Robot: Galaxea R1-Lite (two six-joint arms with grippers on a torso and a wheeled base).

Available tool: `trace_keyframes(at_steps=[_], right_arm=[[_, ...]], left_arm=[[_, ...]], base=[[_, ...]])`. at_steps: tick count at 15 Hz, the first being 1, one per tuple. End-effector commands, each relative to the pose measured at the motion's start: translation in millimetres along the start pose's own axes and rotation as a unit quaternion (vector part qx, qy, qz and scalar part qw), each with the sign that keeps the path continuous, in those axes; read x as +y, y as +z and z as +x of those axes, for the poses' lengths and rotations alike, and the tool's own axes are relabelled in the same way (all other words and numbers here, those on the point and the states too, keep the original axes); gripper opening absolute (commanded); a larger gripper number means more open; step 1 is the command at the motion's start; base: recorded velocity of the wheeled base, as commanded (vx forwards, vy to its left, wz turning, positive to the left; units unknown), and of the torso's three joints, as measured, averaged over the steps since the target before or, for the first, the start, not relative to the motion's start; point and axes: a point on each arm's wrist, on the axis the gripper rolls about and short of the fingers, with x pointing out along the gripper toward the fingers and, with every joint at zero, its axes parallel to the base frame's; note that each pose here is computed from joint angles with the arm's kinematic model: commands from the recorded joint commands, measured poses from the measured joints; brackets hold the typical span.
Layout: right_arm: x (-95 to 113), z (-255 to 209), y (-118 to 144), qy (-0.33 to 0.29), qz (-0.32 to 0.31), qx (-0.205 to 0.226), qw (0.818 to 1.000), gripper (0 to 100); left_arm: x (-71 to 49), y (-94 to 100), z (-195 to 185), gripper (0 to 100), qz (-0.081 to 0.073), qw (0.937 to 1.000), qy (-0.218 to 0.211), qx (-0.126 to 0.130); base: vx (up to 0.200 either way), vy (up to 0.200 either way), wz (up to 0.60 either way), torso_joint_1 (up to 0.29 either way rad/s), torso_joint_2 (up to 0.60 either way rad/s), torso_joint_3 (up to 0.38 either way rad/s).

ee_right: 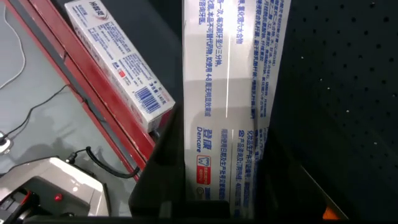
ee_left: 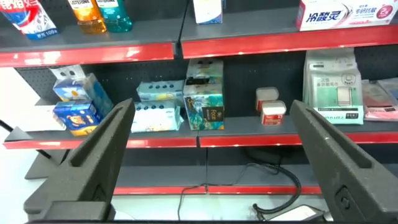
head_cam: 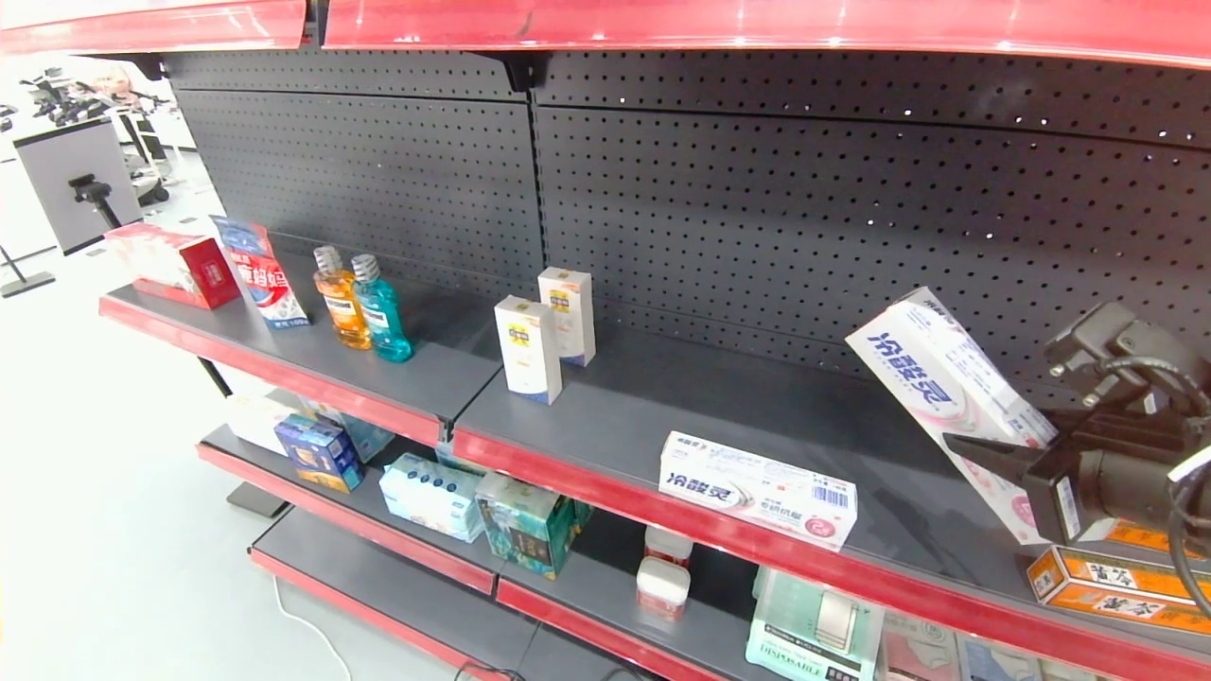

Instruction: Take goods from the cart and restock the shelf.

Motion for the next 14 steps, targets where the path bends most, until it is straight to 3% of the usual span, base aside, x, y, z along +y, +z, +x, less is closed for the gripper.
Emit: trace_keyframes(at_steps=[1,3,6,8,11,14], right_arm=[[0,20,-1,0.015,-0.011,0.023,1.0,0],[3,41,1,0.034,-0.023,0.038,0.998,0],[6,59,2,0.055,-0.025,0.047,0.997,0],[8,69,-2,0.073,-0.027,0.051,0.996,0],[7,70,1,0.069,-0.027,0.048,0.996,0],[7,68,2,0.068,-0.028,0.045,0.996,0]], left_arm=[[0.0,0.1,0,100,0.001,1.0,-0.002,0.0],[0.0,0.1,0,100,0.0,1.0,0.0,0.0],[0.0,-0.9,1,100,-0.035,0.9994,0.001,0.0],[0.1,-1.2,5,100,-0.058,0.9976,0.004,-0.036],[0.7,5.0,3,100,-0.06,0.9969,0.004,-0.051],[0.5,2.8,4,100,-0.06,0.9971,0.003,-0.046]], base=[[0.0,0.0,0.0,0.0,0.0,0.0],[0.0,0.0,0.0,0.0,0.0,0.0],[0.0,0.0,0.0,0.0,0.0,0.0],[0.0,0.0,0.0,0.0,0.0,0.0],[0.0,0.0,0.0,0.0,0.0,0.0],[0.0,0.0,0.0,0.0,0.0,0.0]])
